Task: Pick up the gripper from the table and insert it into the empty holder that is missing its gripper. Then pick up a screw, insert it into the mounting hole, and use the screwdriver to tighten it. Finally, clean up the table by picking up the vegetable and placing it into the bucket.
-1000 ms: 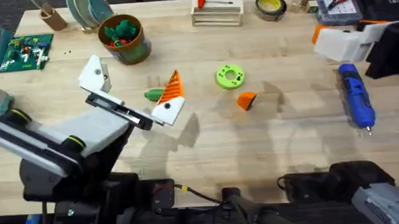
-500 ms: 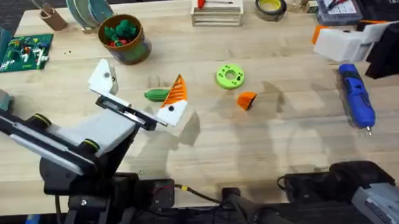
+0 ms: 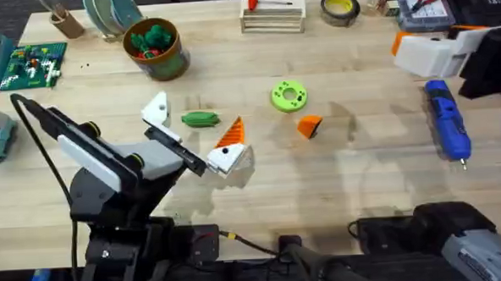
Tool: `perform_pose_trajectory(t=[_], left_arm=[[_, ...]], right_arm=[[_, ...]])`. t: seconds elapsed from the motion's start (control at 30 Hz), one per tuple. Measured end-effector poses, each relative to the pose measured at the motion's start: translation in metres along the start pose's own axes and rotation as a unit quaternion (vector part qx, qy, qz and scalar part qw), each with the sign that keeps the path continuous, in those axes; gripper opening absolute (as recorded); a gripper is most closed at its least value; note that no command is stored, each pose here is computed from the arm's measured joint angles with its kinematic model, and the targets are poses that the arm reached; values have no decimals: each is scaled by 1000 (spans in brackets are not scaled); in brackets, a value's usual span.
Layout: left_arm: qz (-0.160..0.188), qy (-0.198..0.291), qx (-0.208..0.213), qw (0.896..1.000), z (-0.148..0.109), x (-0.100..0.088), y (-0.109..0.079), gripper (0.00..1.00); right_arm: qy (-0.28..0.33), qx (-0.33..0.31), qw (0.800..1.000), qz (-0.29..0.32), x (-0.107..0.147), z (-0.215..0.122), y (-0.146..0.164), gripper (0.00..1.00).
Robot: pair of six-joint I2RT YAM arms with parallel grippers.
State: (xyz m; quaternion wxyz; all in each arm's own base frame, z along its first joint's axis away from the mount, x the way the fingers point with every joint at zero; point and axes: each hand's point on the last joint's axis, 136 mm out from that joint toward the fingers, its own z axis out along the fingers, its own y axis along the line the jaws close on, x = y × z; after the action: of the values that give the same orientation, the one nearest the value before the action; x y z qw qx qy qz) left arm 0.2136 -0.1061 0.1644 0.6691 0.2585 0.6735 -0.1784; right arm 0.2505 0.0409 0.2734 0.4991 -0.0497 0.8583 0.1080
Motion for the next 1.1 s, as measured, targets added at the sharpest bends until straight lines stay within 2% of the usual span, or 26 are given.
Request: perform_pose_trajectory(t=[1.1], left_arm=[[0, -1, 7, 1000, 0, 0, -3, 993]], right_arm=[[0, 0, 1000, 0, 0, 0, 0, 991]])
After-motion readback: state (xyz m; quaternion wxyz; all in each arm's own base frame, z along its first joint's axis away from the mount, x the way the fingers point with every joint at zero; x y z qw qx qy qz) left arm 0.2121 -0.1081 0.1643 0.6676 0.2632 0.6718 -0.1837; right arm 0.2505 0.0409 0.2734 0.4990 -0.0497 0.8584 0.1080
